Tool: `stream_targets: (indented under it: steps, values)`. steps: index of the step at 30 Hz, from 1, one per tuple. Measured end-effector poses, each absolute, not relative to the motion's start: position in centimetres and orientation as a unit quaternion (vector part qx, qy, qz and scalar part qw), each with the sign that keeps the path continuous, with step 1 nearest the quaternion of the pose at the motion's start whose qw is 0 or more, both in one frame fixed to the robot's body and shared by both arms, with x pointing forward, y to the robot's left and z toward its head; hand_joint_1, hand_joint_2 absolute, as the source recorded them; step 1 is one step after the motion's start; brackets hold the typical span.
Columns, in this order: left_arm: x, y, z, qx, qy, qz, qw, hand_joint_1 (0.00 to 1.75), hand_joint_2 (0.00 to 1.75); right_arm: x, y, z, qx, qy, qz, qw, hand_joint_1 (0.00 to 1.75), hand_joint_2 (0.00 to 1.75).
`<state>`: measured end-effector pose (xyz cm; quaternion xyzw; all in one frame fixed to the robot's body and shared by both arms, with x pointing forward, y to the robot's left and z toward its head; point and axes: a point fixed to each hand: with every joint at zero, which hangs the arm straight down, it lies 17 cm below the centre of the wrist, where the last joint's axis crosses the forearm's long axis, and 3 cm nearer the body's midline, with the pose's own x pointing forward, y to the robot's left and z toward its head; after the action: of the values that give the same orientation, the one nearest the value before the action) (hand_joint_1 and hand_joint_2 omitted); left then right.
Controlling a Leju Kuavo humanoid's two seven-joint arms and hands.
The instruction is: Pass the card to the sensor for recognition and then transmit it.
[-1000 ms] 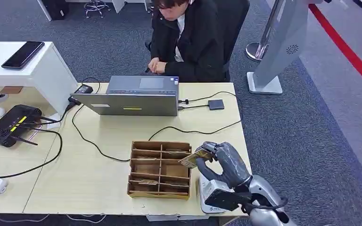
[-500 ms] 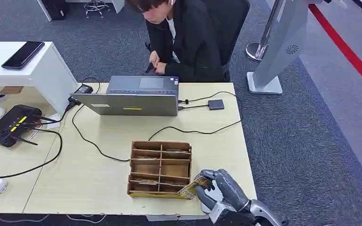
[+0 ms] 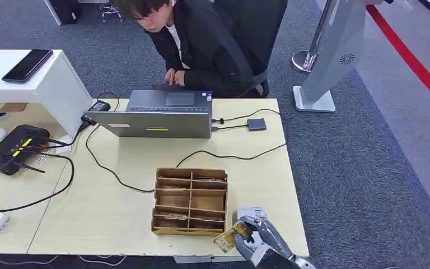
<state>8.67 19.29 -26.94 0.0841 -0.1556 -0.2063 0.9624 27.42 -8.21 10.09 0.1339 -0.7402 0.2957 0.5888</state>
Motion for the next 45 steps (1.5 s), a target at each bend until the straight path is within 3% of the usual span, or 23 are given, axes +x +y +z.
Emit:
stream_targets:
  steps: [17, 45]
  values:
    - [8.4, 19.4, -26.9, 0.087, -0.161, -0.209, 0.961, 0.00, 0.00, 28.2, -9.6, 7.3, 0.115, -0.720, 0.284, 0.623, 1.75, 1.75]
    - [8.3, 19.5, -27.0, 0.089, -0.159, -0.210, 0.961, 0.00, 0.00, 31.6, -15.0, 3.2, -0.002, -0.676, 0.348, 0.650, 1.75, 1.75]
